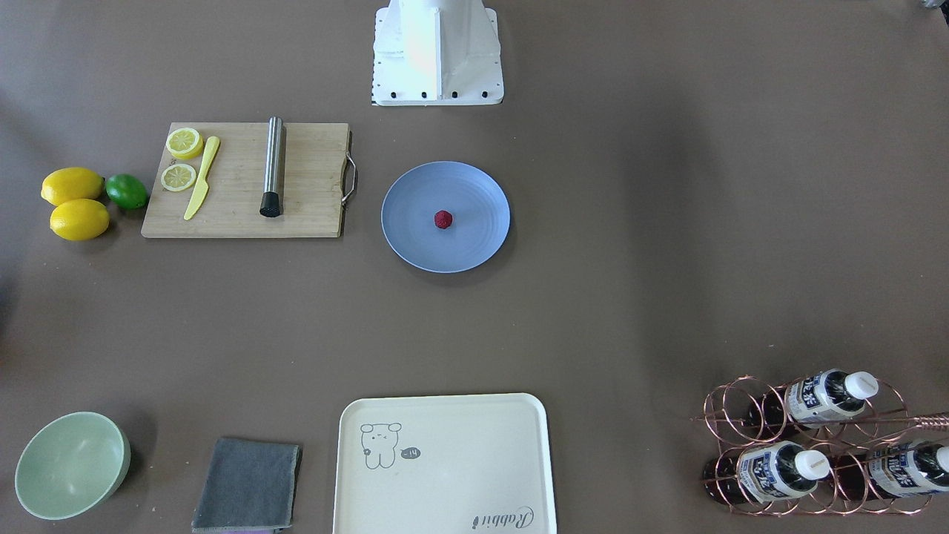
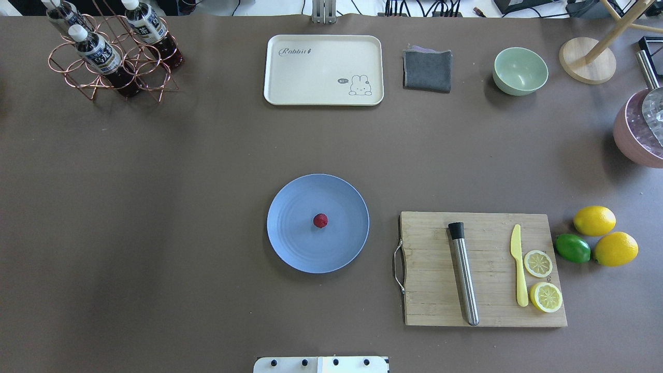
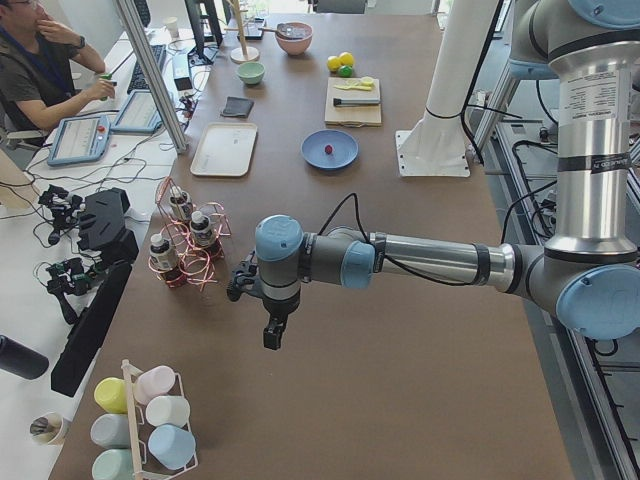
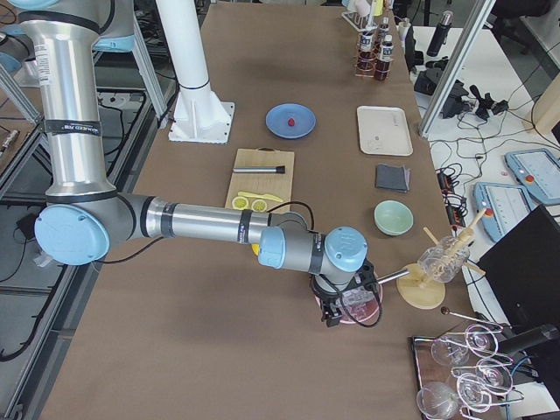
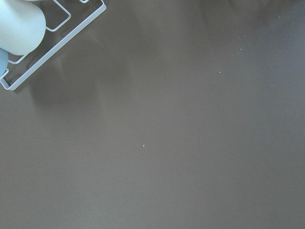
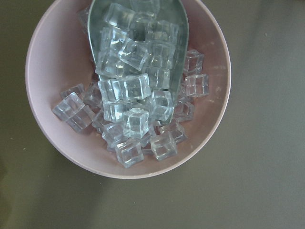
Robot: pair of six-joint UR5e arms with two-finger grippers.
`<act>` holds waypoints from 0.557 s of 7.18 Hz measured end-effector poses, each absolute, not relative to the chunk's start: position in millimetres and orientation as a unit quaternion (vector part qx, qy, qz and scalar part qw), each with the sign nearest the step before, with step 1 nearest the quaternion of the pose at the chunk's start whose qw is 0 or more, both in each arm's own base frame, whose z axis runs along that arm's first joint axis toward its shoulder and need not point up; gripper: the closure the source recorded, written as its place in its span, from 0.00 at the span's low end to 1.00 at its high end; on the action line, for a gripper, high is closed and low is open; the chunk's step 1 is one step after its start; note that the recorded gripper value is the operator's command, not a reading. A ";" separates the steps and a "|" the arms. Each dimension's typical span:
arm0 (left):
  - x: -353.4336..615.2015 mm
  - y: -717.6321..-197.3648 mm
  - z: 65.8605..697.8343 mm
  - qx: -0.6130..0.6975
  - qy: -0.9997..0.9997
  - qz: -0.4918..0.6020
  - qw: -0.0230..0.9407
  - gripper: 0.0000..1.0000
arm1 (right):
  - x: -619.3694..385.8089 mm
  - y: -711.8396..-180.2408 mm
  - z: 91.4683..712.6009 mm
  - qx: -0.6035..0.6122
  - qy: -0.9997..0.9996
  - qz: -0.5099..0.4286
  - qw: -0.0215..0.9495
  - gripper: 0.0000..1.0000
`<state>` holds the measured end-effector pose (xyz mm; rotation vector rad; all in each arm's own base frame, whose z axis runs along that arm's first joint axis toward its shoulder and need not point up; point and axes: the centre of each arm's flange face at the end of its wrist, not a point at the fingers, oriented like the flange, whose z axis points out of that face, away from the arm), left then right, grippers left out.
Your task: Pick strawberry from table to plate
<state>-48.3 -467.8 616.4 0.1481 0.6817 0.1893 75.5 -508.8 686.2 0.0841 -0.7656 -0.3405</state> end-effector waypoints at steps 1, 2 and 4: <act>-48.3 -467.5 616.9 0.072 0.333 0.092 0.935 0.02 | 75.4 -507.9 686.5 0.041 -0.372 -0.165 0.913 0.00; -48.3 -465.7 618.5 0.070 0.334 0.092 0.936 0.03 | 75.4 -507.3 686.6 0.040 -0.372 -0.165 0.913 0.00; -48.3 -461.2 622.2 0.067 0.335 0.091 0.936 0.02 | 75.4 -507.0 686.4 0.041 -0.372 -0.165 0.913 0.00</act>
